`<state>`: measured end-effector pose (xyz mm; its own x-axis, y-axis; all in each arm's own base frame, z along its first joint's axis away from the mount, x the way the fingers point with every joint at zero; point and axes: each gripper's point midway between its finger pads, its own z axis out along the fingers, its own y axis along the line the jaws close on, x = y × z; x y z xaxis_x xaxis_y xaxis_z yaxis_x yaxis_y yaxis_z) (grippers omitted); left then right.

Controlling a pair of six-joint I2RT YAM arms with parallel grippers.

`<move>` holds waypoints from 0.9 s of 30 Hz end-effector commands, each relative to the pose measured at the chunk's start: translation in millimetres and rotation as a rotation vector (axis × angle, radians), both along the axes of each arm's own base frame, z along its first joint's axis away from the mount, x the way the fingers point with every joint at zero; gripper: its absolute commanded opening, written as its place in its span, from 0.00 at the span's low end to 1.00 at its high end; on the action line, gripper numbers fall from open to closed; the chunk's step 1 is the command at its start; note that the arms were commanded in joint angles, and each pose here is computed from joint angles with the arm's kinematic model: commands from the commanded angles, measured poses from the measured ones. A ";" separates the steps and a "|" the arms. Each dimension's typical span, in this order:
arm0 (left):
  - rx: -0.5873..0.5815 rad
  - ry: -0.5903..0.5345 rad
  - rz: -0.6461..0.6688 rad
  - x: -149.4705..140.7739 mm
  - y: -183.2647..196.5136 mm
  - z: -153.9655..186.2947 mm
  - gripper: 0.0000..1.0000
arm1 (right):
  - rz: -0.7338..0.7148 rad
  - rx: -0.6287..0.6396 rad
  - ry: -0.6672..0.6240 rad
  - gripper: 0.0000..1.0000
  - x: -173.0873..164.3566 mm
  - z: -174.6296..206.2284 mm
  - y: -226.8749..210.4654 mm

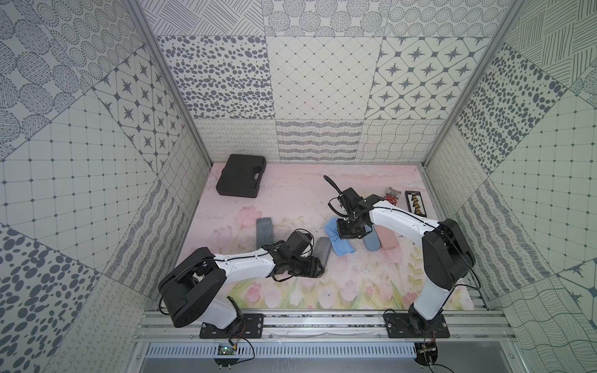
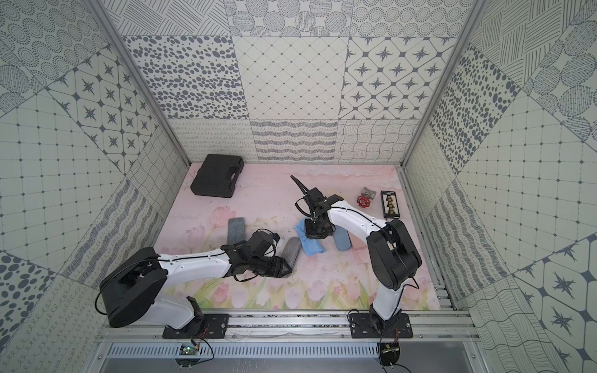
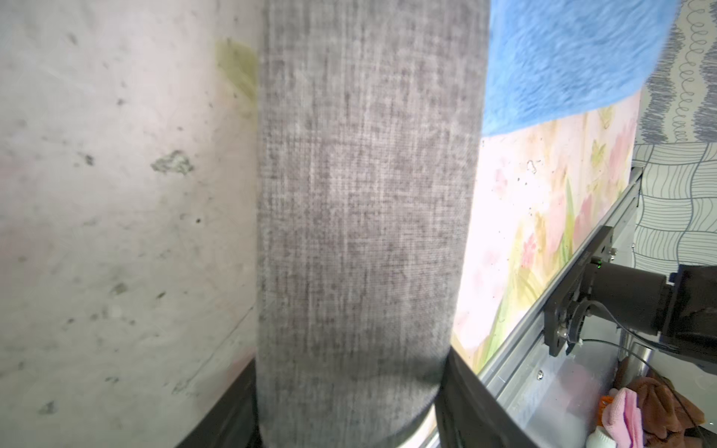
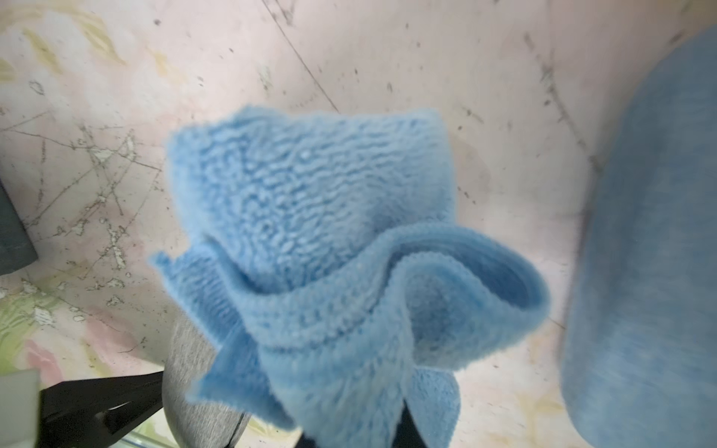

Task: Wipe the eyeglass case
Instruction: Wipe the dirt from the eyeglass case.

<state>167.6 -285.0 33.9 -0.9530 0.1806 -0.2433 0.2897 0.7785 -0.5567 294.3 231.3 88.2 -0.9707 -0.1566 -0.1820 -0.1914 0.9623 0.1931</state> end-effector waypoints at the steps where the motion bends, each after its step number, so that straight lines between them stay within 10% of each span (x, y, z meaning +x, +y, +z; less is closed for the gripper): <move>1: 0.155 -0.030 -0.012 -5.8 26.4 -15.7 0.00 | 0.088 0.080 0.010 0.00 -29.3 25.2 23.4; 7: 0.155 -0.095 -0.021 -4.7 24.5 -11.8 0.00 | 0.021 0.453 0.217 0.00 -58.5 3.6 75.0; 11: 0.215 -0.183 -0.075 -7.2 24.9 -15.7 0.00 | -0.039 0.137 0.194 0.00 -31.7 -46.4 8.2; 15: 0.279 -0.277 -0.123 -8.9 24.9 -17.1 0.00 | 0.024 -0.152 0.009 0.00 9.7 -15.5 -28.7; 27: 0.391 -0.429 -0.177 -12.6 31.0 -13.3 0.00 | 0.154 0.364 0.068 0.00 11.1 21.8 138.2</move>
